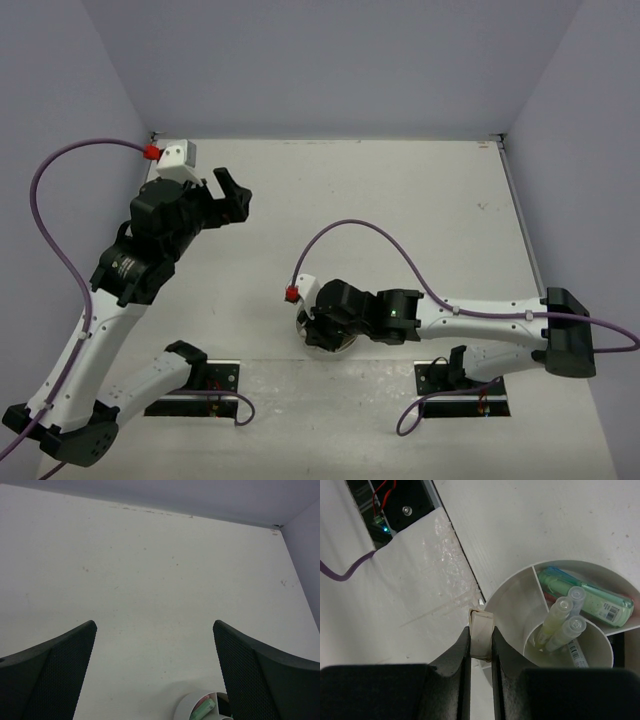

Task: Sort the stationery into containers
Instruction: Place the stationery in the storage box.

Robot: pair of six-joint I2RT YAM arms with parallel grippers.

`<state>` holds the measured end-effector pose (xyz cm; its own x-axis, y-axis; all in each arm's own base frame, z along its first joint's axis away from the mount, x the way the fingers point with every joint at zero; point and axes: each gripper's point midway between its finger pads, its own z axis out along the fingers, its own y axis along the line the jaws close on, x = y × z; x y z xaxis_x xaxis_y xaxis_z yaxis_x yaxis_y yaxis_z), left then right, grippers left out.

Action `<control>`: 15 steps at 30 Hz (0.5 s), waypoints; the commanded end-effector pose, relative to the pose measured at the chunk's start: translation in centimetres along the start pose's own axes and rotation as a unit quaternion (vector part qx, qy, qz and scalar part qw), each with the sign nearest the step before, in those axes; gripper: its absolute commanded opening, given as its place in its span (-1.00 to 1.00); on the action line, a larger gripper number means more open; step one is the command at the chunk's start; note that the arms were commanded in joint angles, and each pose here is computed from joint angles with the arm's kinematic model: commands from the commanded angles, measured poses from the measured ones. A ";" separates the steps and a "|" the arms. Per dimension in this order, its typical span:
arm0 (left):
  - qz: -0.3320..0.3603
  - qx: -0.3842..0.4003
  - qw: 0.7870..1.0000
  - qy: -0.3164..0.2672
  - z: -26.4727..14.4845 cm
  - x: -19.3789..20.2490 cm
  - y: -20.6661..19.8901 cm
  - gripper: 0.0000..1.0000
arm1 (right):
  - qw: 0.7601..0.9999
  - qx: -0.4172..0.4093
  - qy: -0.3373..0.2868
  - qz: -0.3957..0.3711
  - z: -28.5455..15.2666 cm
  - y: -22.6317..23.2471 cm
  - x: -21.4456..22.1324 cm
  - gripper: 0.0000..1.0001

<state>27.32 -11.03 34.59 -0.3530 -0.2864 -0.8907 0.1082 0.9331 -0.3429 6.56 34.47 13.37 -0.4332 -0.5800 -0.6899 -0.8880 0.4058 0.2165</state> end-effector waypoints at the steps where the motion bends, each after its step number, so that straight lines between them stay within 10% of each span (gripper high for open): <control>1: 0.002 0.036 0.999 -0.029 -0.3 -1.5 -1.3 1.00 | 0.999 0.031 -0.032 -0.002 0.4 -0.9 -1.2 -1.00; 12: 0.008 0.070 0.997 -0.025 0.2 -1.3 -2.6 1.00 | 0.999 0.035 -0.029 -0.004 0.6 -1.2 -0.8 -0.99; 15: 0.012 0.075 0.997 -0.018 0.5 -1.0 -2.8 1.00 | 0.999 0.038 -0.014 -0.002 1.2 -1.3 -0.1 -0.70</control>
<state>27.32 -12.76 35.69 -0.3381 -0.2911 -0.8950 0.2073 0.9046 -0.3725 7.63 34.36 12.89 -0.4293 -0.5676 -0.7025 -0.8777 0.4455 0.1764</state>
